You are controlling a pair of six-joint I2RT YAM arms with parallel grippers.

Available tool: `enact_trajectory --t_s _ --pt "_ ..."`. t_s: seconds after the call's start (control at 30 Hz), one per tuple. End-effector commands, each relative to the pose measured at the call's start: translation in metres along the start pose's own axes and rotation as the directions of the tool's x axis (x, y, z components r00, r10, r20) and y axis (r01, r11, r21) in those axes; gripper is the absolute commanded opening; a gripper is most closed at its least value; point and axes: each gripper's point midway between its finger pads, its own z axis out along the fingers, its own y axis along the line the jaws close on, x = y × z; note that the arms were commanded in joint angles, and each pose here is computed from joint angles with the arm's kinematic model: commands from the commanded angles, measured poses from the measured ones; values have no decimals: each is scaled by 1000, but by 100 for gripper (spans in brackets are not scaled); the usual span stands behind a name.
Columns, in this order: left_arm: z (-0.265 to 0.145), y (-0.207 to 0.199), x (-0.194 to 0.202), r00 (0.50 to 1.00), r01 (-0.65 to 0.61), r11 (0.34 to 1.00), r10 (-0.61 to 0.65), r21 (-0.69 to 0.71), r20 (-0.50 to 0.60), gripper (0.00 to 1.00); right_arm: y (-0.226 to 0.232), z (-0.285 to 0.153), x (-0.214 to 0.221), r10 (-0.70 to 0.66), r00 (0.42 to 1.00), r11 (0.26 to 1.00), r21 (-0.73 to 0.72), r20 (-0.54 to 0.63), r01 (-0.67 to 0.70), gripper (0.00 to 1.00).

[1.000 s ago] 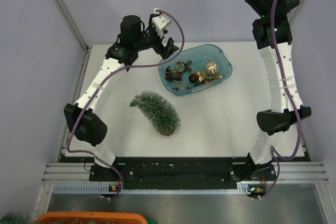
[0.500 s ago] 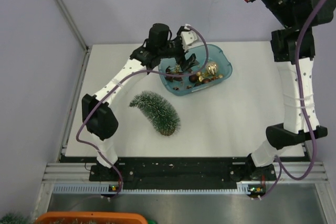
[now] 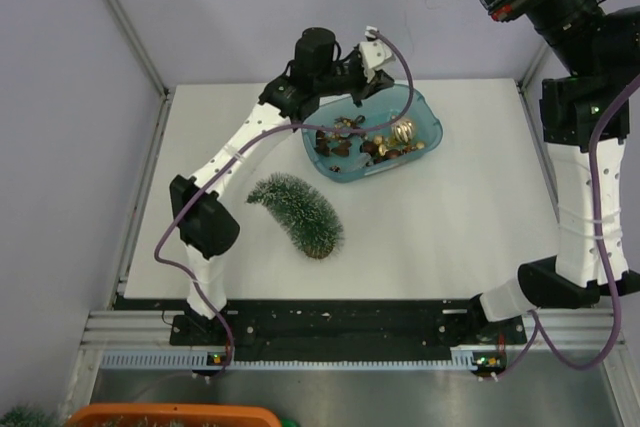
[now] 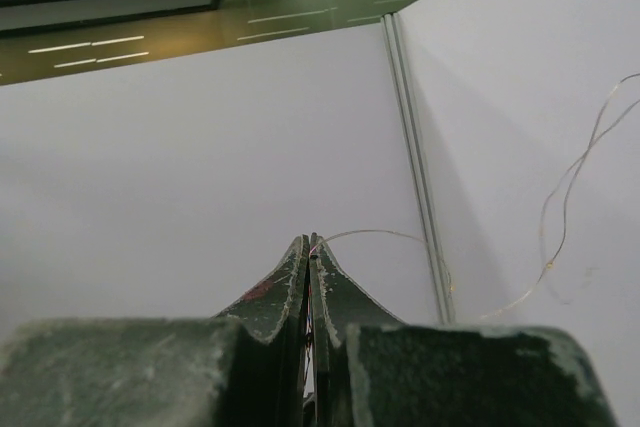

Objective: Decorate the small christmas tree

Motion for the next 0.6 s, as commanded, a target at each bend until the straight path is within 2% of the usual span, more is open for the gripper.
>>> enact_trajectory --t_s 0.0,0.23,0.57 --pt "-14 8 -60 991 -52 998 56 -42 119 0 6 -7 -12 -56 998 998 16 31 55 0" --pt "-64 44 -133 951 -171 953 226 -250 211 0 4 -21 -20 -127 990 987 110 64 119 0" --pt "-154 52 -190 893 -281 844 404 -456 198 0 -17 -40 -15 -171 984 954 258 47 154 0"
